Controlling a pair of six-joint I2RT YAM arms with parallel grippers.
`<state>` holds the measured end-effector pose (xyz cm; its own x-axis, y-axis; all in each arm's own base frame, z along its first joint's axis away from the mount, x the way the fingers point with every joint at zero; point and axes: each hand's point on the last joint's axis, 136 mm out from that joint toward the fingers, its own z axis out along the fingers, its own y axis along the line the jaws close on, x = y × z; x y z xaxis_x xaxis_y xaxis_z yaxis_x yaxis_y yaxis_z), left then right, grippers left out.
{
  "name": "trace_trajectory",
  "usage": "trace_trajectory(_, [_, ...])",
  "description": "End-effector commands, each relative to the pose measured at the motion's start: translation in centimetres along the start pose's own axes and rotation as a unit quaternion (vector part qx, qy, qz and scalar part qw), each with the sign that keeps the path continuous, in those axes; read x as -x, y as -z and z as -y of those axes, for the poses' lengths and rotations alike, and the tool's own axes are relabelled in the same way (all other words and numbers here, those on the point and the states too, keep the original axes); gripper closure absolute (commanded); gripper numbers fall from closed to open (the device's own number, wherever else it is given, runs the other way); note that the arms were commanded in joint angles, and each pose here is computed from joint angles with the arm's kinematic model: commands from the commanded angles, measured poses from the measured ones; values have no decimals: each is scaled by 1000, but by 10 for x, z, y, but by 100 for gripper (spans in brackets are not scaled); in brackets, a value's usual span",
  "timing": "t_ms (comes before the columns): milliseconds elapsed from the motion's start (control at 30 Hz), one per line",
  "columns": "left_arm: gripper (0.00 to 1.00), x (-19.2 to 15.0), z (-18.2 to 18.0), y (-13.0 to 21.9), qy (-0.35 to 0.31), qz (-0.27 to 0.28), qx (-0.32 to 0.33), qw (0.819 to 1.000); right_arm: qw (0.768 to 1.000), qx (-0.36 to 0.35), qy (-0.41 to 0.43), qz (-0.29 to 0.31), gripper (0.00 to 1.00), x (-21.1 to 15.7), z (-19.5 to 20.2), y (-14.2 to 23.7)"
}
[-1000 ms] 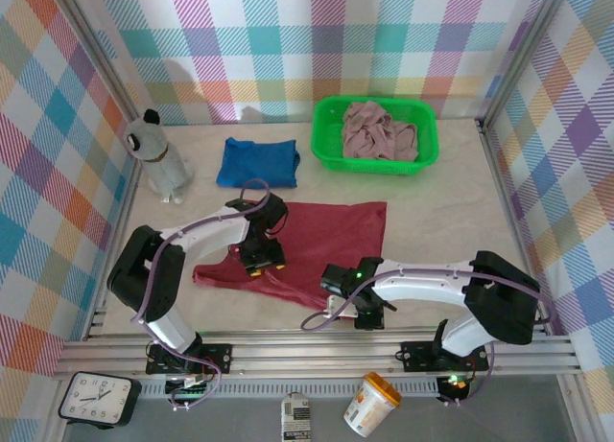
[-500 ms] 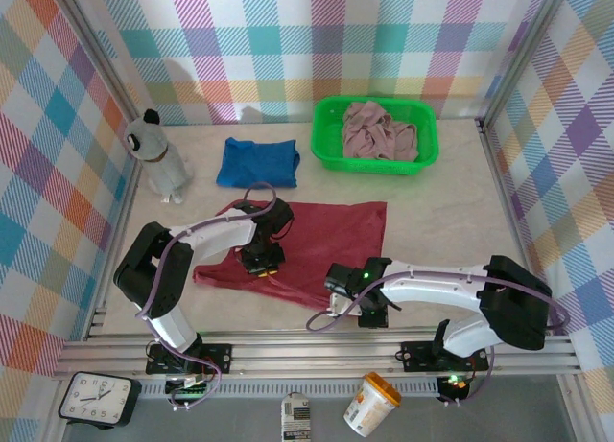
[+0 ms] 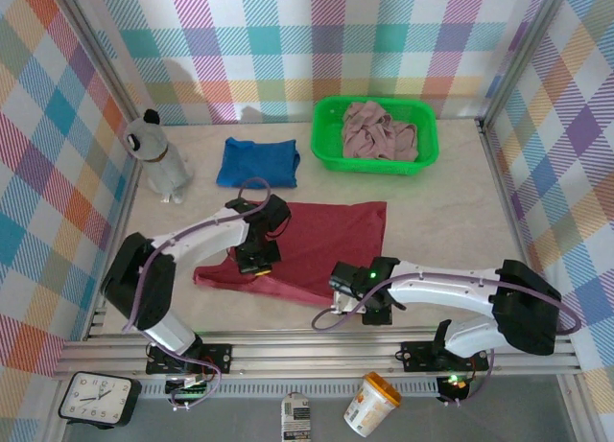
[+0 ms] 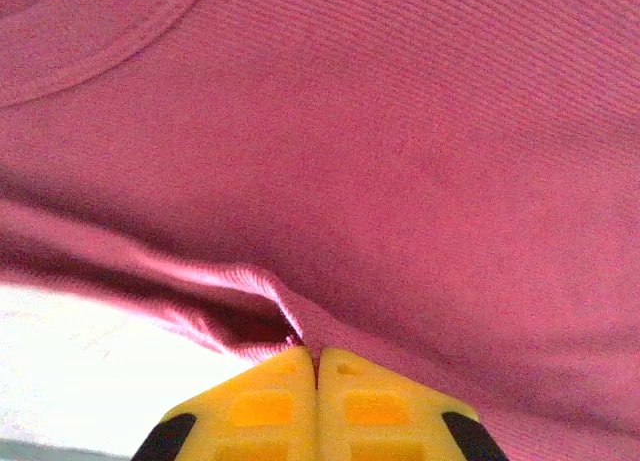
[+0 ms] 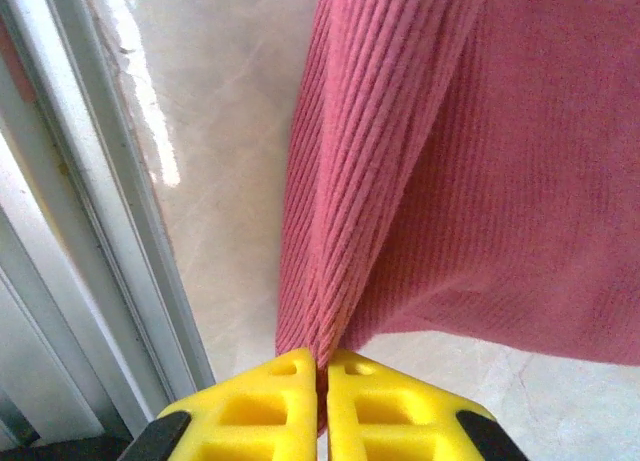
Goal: Fold and stack the tank tops
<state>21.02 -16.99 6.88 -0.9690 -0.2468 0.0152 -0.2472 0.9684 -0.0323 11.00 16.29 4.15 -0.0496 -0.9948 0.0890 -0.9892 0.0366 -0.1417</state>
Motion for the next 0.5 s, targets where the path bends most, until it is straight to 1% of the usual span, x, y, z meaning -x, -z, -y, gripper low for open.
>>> trace_trajectory(0, [100,-10,-14,16,-3,3,15,1000,1000,-14,2,-17,89,-12,8,2])
trace_trajectory(100, [100,-11,-14,17,-1,4,12,1000,1000,-23,-2,-14,88,-10,19,5])
trace_trajectory(200, [100,-6,-11,21,2,17,6,1000,999,-31,-8,-10,88,-8,32,7])
trace_trajectory(400, [100,3,-14,21,7,37,18,999,999,-42,-12,0,87,-1,55,9])
trace_trajectory(467, [100,5,-16,18,9,38,22,999,999,-34,-13,10,87,6,60,9])
